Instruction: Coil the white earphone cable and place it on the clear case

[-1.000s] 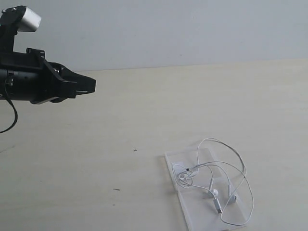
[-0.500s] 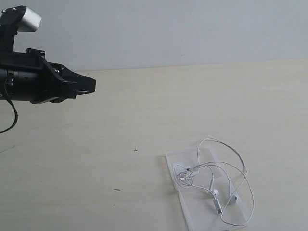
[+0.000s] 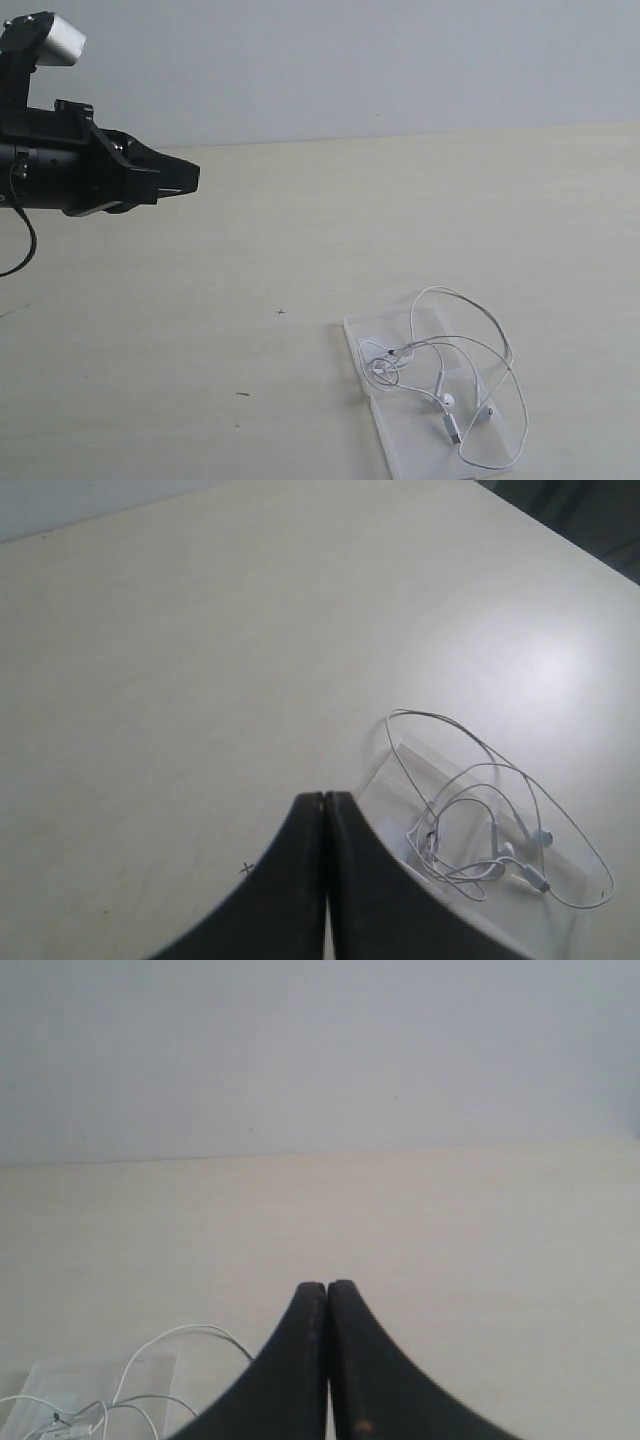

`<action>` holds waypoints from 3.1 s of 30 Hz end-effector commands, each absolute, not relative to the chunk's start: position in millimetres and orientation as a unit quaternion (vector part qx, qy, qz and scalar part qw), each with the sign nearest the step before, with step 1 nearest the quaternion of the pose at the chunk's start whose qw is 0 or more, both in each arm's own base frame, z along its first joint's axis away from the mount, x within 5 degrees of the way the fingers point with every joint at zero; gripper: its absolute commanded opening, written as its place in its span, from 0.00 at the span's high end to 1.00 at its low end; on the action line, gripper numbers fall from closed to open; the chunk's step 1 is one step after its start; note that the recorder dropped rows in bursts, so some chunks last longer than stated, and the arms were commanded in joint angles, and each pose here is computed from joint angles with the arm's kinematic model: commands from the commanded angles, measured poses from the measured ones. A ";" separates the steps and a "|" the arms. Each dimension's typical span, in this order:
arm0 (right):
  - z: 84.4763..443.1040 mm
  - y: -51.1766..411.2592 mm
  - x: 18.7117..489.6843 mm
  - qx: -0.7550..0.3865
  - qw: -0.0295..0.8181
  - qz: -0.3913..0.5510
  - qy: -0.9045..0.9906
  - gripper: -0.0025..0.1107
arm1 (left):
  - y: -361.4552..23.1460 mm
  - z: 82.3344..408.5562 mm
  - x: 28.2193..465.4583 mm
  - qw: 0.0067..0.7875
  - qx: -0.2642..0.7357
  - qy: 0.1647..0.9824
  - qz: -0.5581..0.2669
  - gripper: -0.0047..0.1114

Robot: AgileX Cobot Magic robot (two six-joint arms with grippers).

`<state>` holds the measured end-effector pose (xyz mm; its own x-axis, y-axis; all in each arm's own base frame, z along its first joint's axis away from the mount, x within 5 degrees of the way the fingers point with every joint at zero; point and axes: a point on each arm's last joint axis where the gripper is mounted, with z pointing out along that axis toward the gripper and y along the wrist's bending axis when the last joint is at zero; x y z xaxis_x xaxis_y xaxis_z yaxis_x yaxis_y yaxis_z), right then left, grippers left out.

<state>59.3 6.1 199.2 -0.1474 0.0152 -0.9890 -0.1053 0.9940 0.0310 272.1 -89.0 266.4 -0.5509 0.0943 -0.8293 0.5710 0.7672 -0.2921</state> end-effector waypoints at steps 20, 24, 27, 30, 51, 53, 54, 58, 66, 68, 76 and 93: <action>190.0 5.4 54.9 -0.044 0.644 0.031 0.763 0.98 | -87.4 265.4 273.2 0.431 0.194 0.838 -0.274 0.96; 190.0 5.6 54.9 -0.038 0.644 0.038 0.763 0.98 | -87.4 265.4 273.2 0.431 0.194 0.838 -0.274 0.96; 190.0 5.6 54.9 -0.038 0.644 0.038 0.763 0.98 | -87.4 265.4 273.2 0.431 0.194 0.838 -0.274 0.96; 190.0 5.7 54.9 -0.037 0.644 0.039 0.763 0.98 | -87.4 265.4 273.2 0.431 0.194 0.838 -0.274 0.96; 190.0 5.7 54.9 -0.037 0.644 0.039 0.763 0.98 | -79.9 294.0 260.9 0.507 0.258 0.798 -0.200 0.96; 190.0 5.7 54.9 -0.037 0.644 0.039 0.763 0.98 | -76.5 312.3 249.8 0.539 0.256 0.781 -0.185 0.96; 190.0 5.7 54.9 -0.037 0.644 0.039 0.763 0.98 | -74.8 323.4 241.7 0.557 0.256 0.769 -0.179 0.96; 190.0 5.8 54.9 -0.035 0.644 0.042 0.763 0.98 | -66.1 369.1 199.5 0.641 0.269 0.705 -0.138 0.96; 190.0 5.8 54.9 -0.035 0.644 0.042 0.763 0.98 | -25.8 435.0 112.0 0.792 0.065 0.595 -0.118 0.96; 190.0 5.8 54.9 -0.035 0.644 0.042 0.763 0.98 | -12.4 441.0 93.8 0.807 -0.016 0.575 -0.130 0.96; 190.0 5.8 54.9 -0.035 0.644 0.042 0.763 0.98 | 12.5 448.5 51.4 0.829 0.058 0.528 0.177 0.96; 190.0 5.9 54.9 -0.035 0.643 0.043 0.763 0.98 | 51.8 366.0 51.9 0.558 -0.183 0.780 0.214 0.96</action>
<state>55.1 6.2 190.8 -0.1736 0.0025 -0.9848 -0.1126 0.9934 0.0224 52.3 54.6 389.7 -0.2000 0.1339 -0.9706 -0.5365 0.8139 0.2229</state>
